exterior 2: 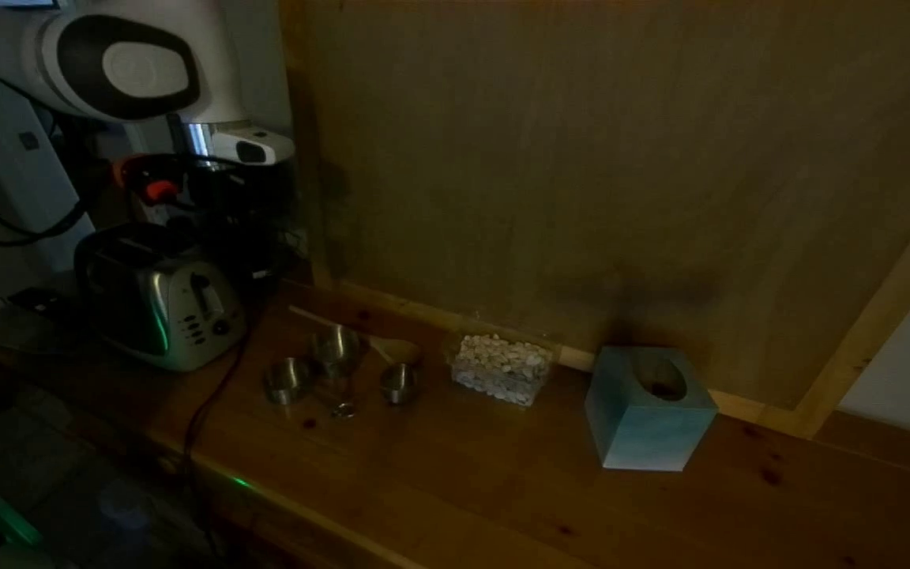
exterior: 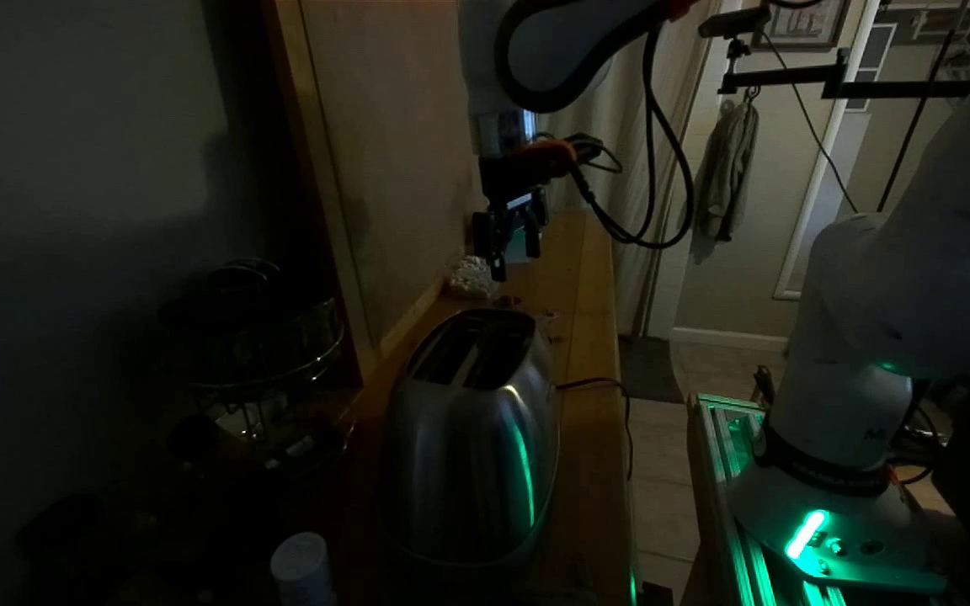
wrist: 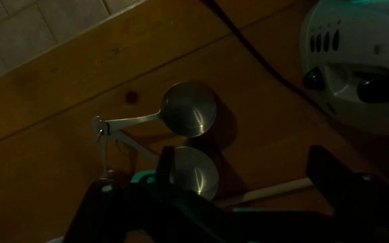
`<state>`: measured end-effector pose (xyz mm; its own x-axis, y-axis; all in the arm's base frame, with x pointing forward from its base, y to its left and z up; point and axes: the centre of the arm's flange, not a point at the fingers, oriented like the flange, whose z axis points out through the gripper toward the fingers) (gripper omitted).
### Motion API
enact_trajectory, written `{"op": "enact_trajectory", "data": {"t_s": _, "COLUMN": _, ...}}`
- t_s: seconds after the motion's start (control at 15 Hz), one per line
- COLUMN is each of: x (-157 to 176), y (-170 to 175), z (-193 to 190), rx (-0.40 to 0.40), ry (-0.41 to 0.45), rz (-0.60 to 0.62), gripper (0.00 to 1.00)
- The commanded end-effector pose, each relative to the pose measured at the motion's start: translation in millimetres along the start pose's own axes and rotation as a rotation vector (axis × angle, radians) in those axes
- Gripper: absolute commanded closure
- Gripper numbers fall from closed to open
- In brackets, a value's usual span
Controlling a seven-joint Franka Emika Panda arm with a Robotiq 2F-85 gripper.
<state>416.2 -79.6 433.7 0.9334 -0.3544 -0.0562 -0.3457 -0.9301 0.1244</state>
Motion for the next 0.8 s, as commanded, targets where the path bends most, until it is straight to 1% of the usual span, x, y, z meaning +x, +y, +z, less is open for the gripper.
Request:
{"op": "enact_trajectory", "data": {"t_s": 0.0, "x": -4.6, "y": -3.7, "z": 31.1, "rx": 0.011, "ry": 0.043, "rz": -0.090, "gripper": 0.00}}
{"op": "enact_trajectory", "data": {"t_s": 0.07, "x": -5.0, "y": -2.4, "z": 39.4, "rx": 0.008, "ry": 0.050, "rz": -0.108, "gripper": 0.00}}
{"op": "enact_trajectory", "data": {"t_s": 0.2, "x": -4.9, "y": 3.5, "z": 59.9, "rx": 0.005, "ry": 0.054, "rz": -0.108, "gripper": 0.00}}
{"op": "enact_trajectory", "data": {"t_s": 0.4, "x": -7.4, "y": 12.9, "z": 79.4, "rx": 0.037, "ry": 0.066, "rz": -0.095, "gripper": 0.00}}
{"op": "enact_trajectory", "data": {"t_s": 0.47, "x": -7.6, "y": 3.8, "z": 64.9, "rx": 0.030, "ry": 0.047, "rz": -0.084, "gripper": 0.00}}
{"op": "enact_trajectory", "data": {"t_s": 0.6, "x": -8.6, "y": 8.7, "z": 74.0, "rx": 0.036, "ry": 0.048, "rz": -0.083, "gripper": 0.00}}
{"op": "enact_trajectory", "data": {"t_s": 0.73, "x": -8.6, "y": 9.3, "z": 74.8, "rx": 0.037, "ry": 0.050, "rz": -0.083, "gripper": 0.00}}
